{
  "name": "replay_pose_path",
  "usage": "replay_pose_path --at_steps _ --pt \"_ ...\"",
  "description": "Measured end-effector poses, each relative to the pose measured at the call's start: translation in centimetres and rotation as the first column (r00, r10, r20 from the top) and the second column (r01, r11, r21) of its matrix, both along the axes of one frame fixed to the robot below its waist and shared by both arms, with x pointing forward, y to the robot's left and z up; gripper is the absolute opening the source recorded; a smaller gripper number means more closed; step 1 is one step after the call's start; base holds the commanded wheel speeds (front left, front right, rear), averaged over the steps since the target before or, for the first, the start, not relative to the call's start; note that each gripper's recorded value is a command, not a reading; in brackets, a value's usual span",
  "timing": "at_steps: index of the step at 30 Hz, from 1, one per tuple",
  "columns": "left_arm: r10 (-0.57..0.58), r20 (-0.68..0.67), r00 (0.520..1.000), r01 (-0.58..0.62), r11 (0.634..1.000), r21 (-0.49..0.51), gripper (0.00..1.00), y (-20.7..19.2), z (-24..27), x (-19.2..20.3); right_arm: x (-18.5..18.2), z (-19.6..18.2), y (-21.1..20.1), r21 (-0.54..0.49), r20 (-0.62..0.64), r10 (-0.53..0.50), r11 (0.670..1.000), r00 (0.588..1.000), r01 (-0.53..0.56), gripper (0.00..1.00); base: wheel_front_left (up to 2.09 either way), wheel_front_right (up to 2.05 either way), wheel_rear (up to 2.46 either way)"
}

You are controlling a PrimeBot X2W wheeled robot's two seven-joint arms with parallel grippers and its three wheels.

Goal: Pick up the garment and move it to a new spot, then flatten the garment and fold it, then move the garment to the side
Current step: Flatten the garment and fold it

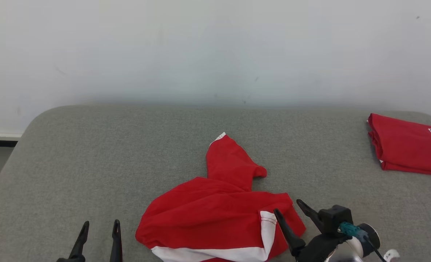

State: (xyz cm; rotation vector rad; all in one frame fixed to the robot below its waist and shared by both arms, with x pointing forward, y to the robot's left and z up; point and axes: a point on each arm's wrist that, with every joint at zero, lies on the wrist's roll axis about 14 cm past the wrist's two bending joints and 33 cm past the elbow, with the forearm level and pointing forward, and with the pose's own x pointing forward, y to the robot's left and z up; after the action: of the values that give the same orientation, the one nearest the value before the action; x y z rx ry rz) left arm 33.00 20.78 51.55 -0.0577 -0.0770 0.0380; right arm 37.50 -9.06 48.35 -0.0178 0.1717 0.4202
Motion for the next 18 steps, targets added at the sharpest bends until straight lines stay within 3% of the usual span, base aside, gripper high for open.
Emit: replay_pose_path --at_steps 13,14,15,16,17,18 --pt "0.051 -0.047 0.998 -0.053 0.998 -0.033 1.00 1.2 -1.6 -1.9 1.3 -4.9 2.6 -0.157 -0.204 0.137 0.973 0.969 -0.170 1.00 0.00 0.00 0.00" --pt "0.056 -0.051 0.997 -0.058 0.998 -0.036 1.00 1.3 -1.7 -2.0 1.4 -5.3 2.7 -0.162 -0.216 0.138 0.971 0.967 -0.175 0.96 0.00 0.00 0.00" --pt "0.061 -0.053 0.997 -0.063 0.997 -0.037 1.00 1.4 -1.8 -2.0 1.4 -5.6 2.7 -0.167 -0.230 0.138 0.970 0.963 -0.179 0.53 0.00 0.00 0.00" --pt "0.062 -0.054 0.997 -0.064 0.997 -0.039 1.00 1.5 -1.8 -2.1 1.5 -6.0 2.8 -0.177 -0.244 0.140 0.966 0.960 -0.186 0.36 0.00 0.00 0.00" --pt "0.064 -0.056 0.996 -0.066 0.997 -0.040 1.00 1.6 -1.9 -2.1 1.6 -6.2 2.8 -0.175 -0.243 0.140 0.967 0.960 -0.185 0.00 0.00 0.00 0.00" --pt "0.066 -0.056 0.996 -0.069 0.997 -0.041 1.00 1.7 -2.0 -2.0 1.8 -6.1 2.8 -0.170 -0.234 0.138 0.969 0.962 -0.180 0.00 0.00 0.00 0.00"
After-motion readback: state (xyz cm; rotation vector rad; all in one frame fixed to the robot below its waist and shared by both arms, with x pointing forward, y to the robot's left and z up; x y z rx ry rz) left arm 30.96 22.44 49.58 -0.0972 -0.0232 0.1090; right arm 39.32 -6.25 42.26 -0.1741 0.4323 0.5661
